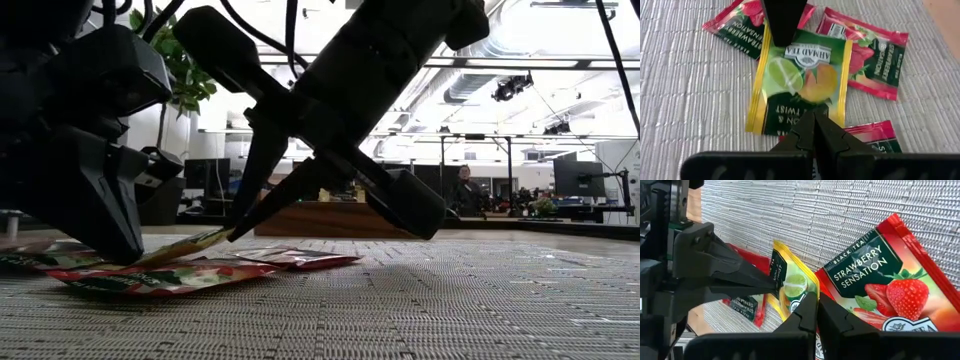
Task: Pick & Place Tea
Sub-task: Put the yellow tea bag into the middle section of the wooden organizer
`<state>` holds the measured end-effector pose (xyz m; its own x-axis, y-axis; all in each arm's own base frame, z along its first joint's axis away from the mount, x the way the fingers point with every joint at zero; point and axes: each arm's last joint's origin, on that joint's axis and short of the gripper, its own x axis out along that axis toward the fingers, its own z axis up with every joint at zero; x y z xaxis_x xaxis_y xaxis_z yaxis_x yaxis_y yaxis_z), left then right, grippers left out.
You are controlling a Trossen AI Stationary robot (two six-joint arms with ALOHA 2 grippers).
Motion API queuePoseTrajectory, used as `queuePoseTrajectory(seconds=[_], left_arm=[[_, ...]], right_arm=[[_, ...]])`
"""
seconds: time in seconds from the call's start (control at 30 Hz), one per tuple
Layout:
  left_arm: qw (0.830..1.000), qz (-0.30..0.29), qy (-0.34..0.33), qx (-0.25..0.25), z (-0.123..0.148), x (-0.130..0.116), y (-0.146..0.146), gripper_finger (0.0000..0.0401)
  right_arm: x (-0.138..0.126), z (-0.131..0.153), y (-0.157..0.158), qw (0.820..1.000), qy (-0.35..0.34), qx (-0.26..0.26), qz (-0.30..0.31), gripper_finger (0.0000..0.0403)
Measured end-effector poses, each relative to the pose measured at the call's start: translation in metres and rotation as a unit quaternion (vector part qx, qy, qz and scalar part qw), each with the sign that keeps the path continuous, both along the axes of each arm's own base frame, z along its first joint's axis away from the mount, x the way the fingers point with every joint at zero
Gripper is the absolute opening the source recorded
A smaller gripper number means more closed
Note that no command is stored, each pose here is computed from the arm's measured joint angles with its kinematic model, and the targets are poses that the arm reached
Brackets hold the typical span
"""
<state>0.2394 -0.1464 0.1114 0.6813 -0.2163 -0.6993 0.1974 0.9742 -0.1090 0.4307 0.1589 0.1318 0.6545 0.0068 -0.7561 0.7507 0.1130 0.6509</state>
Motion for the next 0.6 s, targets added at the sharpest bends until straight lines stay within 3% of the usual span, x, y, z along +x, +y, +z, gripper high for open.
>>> queuePoseTrajectory(seconds=[0.43, 0.6], left_arm=[[0.998, -0.013, -0.055, -0.011, 0.047, -0.012, 0.007, 0.0001], [0.996, 0.002, -0.084, 0.004, 0.07, -0.021, 0.016, 0.0001]], right_arm=[[-0.004, -0.001, 0.008, 1.0, 0.0, -0.028, 0.003, 0.0], [-0.007, 0.0, 0.015, 0.997, -0.016, -0.073, 0.002, 0.0]])
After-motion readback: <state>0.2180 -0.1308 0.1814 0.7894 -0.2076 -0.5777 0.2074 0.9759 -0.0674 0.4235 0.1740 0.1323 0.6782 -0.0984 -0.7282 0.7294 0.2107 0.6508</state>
